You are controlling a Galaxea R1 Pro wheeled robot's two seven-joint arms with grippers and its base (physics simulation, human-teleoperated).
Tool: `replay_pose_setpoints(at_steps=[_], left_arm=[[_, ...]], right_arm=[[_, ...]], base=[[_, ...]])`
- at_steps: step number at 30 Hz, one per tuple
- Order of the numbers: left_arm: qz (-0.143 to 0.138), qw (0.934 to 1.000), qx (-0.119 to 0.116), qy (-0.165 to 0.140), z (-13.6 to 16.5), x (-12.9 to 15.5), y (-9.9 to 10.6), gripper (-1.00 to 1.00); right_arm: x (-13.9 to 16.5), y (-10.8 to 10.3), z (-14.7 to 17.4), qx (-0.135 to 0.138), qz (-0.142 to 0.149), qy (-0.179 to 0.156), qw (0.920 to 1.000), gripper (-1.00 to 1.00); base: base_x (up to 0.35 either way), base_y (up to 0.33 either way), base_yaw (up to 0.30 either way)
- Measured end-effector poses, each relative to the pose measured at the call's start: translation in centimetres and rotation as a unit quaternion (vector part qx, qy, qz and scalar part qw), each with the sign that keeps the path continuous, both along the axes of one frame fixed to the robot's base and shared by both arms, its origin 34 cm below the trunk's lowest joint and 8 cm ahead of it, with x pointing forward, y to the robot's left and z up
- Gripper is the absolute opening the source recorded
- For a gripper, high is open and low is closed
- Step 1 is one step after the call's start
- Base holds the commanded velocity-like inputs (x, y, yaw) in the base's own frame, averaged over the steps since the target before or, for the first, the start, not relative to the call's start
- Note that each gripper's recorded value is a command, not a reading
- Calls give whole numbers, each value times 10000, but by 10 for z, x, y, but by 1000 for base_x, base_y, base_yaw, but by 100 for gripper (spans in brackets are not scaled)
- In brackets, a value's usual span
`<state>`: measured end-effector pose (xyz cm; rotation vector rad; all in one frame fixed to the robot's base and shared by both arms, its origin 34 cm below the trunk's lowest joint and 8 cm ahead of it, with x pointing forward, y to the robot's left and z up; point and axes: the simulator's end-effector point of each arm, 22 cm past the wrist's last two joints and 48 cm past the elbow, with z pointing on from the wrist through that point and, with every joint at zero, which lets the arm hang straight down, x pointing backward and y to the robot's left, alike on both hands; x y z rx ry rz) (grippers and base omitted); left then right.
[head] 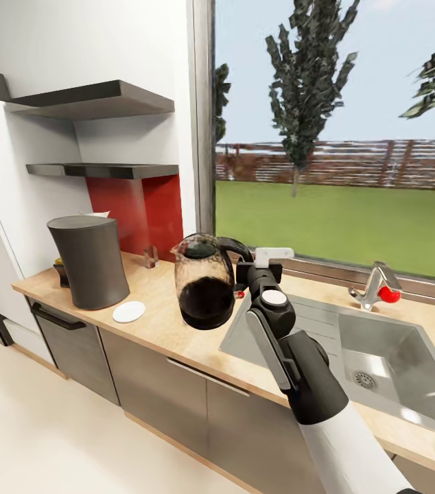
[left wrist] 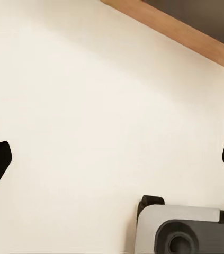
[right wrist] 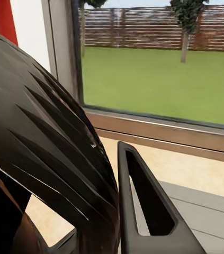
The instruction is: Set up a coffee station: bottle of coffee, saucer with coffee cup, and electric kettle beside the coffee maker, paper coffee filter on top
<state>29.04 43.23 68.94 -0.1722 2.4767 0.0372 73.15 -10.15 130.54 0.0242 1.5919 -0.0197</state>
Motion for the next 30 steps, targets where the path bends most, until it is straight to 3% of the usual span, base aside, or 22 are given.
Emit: replay_pose_setpoints(at_steps=[1, 2, 12, 26, 30], left_arm=[[-708, 9933, -687, -609, 26, 52, -37, 100], [-738, 9893, -702, -1048, 47, 110, -39, 100], [-716, 9902, -678, -985, 45, 102, -34, 100], [-729, 9908, -643, -946, 43, 96, -31, 100], [-720, 9909, -642, -937, 43, 95, -30, 100]], right_arm=[[0, 0, 0, 4, 5, 1, 10000, -100], [0, 0, 0, 0, 2, -7, 10000, -100], [0, 0, 0, 5, 9, -7, 10000, -100], [0, 0, 0, 4, 8, 6, 10000, -100], [0, 1, -1, 6, 14, 11, 10000, -100]], base=[[0, 72, 0], [0, 156, 0], [0, 281, -7], [-6, 306, -264], [199, 226, -75]])
